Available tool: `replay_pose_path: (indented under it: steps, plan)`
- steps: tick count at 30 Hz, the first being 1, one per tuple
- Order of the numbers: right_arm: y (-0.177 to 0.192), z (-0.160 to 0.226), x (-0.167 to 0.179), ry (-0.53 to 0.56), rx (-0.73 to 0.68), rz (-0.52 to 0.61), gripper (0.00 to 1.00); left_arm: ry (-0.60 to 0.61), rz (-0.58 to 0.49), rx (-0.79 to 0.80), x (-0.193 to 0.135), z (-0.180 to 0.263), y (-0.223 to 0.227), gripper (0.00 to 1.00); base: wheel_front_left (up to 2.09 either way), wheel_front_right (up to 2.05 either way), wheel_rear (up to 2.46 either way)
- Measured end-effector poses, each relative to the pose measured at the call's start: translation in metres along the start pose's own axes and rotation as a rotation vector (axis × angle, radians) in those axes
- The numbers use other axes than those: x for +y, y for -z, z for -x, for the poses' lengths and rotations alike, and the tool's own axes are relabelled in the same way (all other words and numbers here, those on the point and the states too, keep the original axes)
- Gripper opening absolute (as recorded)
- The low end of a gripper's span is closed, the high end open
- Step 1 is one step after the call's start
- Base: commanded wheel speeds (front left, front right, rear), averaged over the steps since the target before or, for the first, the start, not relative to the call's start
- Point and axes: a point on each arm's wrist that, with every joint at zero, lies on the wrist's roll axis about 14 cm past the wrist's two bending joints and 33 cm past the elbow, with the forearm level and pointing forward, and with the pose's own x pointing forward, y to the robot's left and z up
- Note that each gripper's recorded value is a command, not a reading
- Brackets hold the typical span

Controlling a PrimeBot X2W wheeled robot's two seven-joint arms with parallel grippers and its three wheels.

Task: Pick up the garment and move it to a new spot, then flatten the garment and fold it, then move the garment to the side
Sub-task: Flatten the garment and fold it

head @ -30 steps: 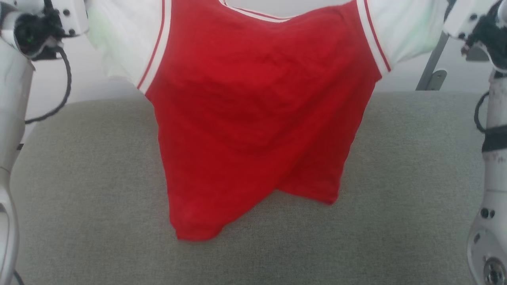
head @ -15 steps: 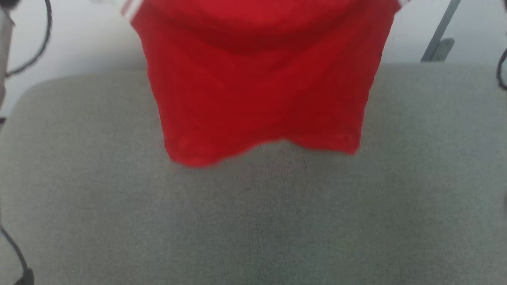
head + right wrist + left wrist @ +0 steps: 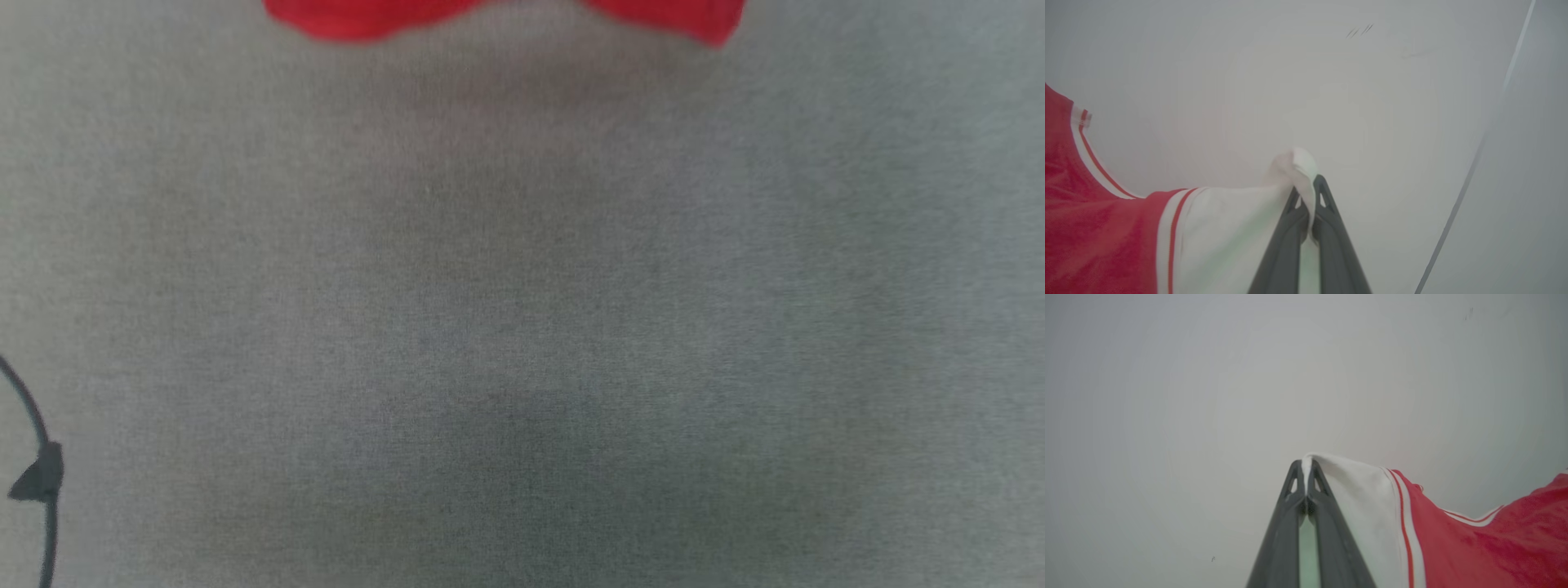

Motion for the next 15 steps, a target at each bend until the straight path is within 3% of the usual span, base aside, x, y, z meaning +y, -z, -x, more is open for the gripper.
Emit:
replay_pose_path:
  steps: [2, 9, 15]
  plan:
    - [0.018, -0.004, 0.008, -0.013, 0.013, 0.020, 0.00, -0.009, 0.016, 0.011, 0.001, -0.001, 0.019, 0.00, 0.00, 0.00, 0.00]
    - [0.097, 0.020, 0.068, -0.101, 0.215, -0.093, 0.00, -0.058, 0.008, 0.218, 0.019, 0.039, 0.100, 0.00, 0.00, 0.00, 0.00]
    - [0.143, 0.073, 0.106, -0.157, 0.439, -0.208, 0.00, -0.049, 0.064, 0.565, 0.003, 0.114, 0.176, 0.00, 0.00, 0.00, 0.00]
